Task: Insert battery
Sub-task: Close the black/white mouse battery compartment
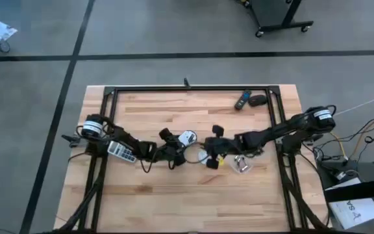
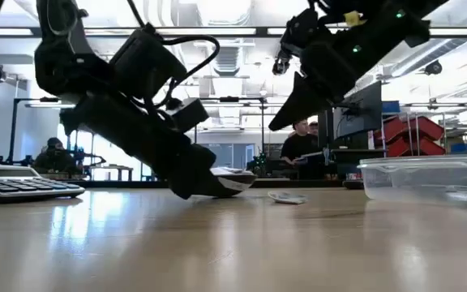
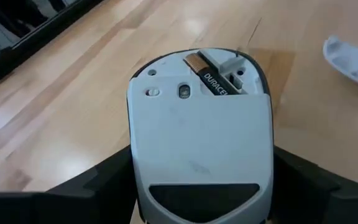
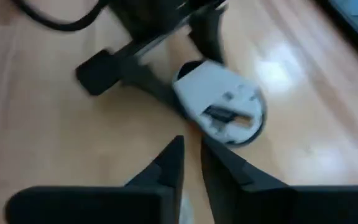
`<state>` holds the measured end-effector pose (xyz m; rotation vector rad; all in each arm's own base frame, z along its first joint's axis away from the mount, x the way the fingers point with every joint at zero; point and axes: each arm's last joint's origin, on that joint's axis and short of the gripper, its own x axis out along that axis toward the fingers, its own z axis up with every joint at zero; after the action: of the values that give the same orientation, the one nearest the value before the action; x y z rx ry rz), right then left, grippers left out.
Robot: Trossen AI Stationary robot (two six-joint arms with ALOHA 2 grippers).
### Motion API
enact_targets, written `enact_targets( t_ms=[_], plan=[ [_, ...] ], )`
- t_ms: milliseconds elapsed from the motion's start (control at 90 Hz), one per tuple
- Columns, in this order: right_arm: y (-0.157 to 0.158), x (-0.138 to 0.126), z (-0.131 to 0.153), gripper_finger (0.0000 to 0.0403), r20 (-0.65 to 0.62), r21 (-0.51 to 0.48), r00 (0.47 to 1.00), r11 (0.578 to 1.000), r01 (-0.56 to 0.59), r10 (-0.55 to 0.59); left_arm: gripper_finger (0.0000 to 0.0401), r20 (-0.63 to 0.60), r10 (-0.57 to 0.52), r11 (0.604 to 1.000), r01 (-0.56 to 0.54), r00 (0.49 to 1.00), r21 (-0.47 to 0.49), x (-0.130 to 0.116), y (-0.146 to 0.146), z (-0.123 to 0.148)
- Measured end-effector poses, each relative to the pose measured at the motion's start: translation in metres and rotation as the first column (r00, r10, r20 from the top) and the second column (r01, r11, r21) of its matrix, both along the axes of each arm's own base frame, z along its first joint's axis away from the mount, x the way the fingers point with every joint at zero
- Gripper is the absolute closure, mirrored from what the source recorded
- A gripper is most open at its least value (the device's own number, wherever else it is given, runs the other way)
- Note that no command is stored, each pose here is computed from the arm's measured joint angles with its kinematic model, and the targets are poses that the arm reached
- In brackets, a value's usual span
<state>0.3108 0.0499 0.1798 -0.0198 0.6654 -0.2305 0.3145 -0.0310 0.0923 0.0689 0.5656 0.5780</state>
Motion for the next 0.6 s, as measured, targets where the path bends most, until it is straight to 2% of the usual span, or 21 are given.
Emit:
enact_targets(
  t_ms=[211, 311, 478, 600],
  plan=[
    [0.022, 0.012, -0.028, 0.0266, 0.037, 0.055, 0.995, 0.994, 0.093, -0.095, 0.0126, 0.004, -0.007, 0.997, 0.007, 1.0, -0.072, -0.002, 0.0, 0.004],
    [0.025, 0.02, -0.04, 0.0245, 0.026, 0.064, 0.986, 0.985, 0.162, -0.164, 0.0126, 0.005, 0.008, 0.995, -0.007, 1.0, -0.098, -0.003, 0.0, 0.002],
    [0.03, 0.039, -0.052, 0.0239, 0.004, 0.111, 0.967, 0.961, 0.254, -0.256, 0.0128, 0.01, 0.017, 0.992, -0.016, 1.0, -0.122, -0.003, -0.001, 0.002],
    [0.038, 0.047, -0.055, 0.0249, -0.057, 0.07, 0.946, 0.944, 0.322, -0.319, 0.0125, -0.004, 0.014, 0.992, -0.014, 1.0, -0.125, -0.004, -0.001, 0.001]
  ],
)
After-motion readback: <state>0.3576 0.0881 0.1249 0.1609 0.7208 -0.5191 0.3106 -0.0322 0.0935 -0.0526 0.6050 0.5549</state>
